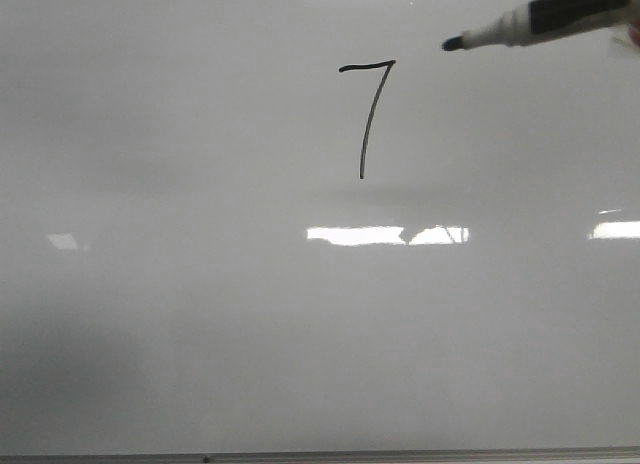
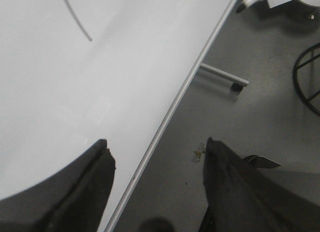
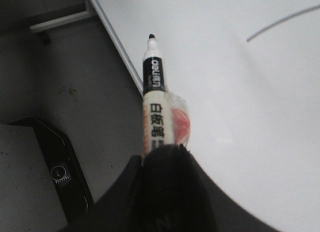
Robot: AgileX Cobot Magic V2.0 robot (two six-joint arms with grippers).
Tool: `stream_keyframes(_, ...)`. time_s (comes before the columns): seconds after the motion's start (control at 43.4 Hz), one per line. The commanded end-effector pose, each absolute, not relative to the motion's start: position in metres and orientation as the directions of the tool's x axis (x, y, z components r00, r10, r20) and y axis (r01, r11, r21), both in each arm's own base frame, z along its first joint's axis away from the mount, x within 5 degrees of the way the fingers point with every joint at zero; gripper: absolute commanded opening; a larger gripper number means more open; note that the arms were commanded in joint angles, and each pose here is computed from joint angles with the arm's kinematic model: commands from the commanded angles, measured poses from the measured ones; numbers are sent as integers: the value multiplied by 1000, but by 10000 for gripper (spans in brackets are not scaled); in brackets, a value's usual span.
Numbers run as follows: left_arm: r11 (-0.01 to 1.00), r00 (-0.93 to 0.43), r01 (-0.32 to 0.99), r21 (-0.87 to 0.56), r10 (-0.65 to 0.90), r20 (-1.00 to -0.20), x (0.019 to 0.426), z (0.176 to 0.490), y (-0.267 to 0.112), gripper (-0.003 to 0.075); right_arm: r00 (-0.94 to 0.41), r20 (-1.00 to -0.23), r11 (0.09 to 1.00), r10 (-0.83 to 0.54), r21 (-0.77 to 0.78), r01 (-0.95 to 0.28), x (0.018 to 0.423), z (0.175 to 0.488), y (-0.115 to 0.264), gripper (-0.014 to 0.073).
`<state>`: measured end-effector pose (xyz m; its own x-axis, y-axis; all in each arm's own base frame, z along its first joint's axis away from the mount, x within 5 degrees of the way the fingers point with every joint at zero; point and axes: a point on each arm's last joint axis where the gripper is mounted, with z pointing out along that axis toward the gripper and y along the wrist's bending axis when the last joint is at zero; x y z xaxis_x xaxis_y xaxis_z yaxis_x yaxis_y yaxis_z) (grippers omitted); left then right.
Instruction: Write number 7 on whiteboard
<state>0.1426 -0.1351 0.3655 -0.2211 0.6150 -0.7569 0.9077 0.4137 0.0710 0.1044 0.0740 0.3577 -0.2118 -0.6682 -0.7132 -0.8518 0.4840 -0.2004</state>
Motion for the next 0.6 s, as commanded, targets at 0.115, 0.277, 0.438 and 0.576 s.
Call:
stream_keyframes(0.115, 231, -70, 969, 91, 608, -791, 138, 378, -160, 399, -71, -774, 327, -629, -181, -927, 118, 363, 96, -116)
stream_keyframes(0.277, 95, 20, 990, 104, 631, -775, 138, 377, -194, 399, -99, -756, 304, -647, -137, -943, 134, 353, 103, -116)
stream_keyframes(0.438, 8, 56, 997, 80, 651, -757, 143, 372, -230, 399, -91, -760, 287, -643, -129, -949, 137, 351, 106, -116)
stream_keyframes(0.576, -48, 80, 997, 65, 674, -734, 149, 364, -254, 399, -86, -763, 281, -641, -129, -951, 137, 351, 106, -116)
